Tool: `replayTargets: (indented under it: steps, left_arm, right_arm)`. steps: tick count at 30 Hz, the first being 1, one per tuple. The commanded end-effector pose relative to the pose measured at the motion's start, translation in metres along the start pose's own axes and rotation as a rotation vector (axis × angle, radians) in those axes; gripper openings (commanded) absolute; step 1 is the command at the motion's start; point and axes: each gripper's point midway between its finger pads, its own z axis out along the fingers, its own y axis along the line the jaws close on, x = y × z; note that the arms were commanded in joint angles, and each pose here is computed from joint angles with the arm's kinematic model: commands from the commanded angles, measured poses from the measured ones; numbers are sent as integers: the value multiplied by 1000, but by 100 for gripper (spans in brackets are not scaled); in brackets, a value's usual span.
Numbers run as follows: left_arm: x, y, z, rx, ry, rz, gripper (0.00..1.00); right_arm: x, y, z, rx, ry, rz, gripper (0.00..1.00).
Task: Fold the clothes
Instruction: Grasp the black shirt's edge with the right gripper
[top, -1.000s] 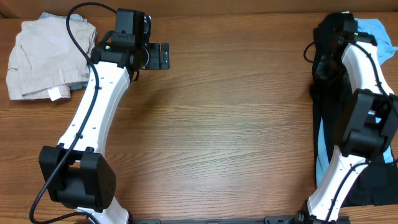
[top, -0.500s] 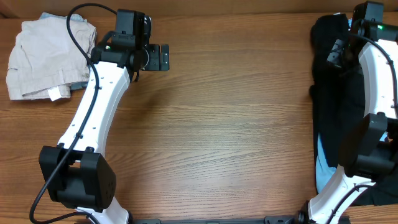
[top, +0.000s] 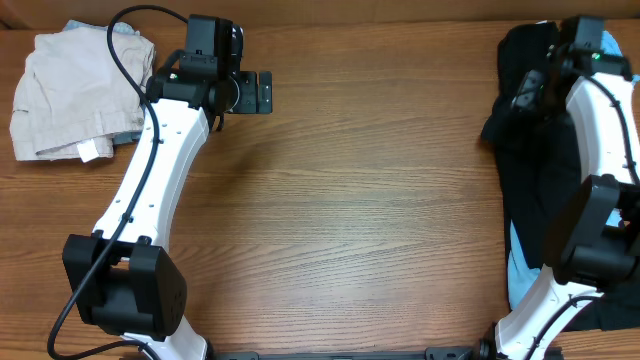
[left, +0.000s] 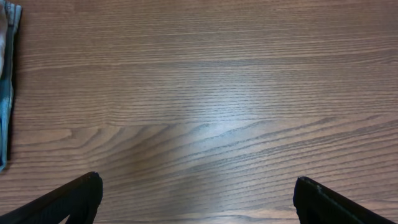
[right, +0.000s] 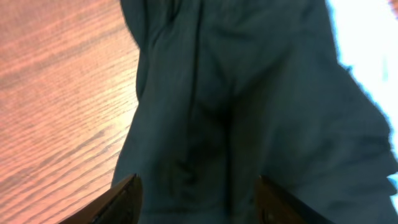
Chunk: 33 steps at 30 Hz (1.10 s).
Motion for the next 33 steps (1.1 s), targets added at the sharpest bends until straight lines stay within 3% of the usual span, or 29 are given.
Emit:
replayTargets:
  steps: [1,7,8,13,24,32,33]
  left_arm:
    - [-3,-3,1,10,-2,5,100]
    - [-3,-3,1,10,-2,5,100]
    - [-3,-3,1,9,-2,5,100]
    - [-6,-3,1,11,-13,5,100]
    - [-6,-3,2,11,-12,6,100]
    - [-5,-3,2,10,-11,6,100]
    - [-5,-3,2,10,-10,6,100]
  right_arm:
    - [19,22,15,-57,20,-69,63]
    - [41,54,39,-78,25,-172,70]
    - [45,58,44,-72,36,-191,75]
    - [51,43,62,104,42,-182,77]
    - [40,15,57,269,-8,-161,54]
    - [35,15,57,268,-30,-142,13]
    - [35,15,57,268,-31,-136,11]
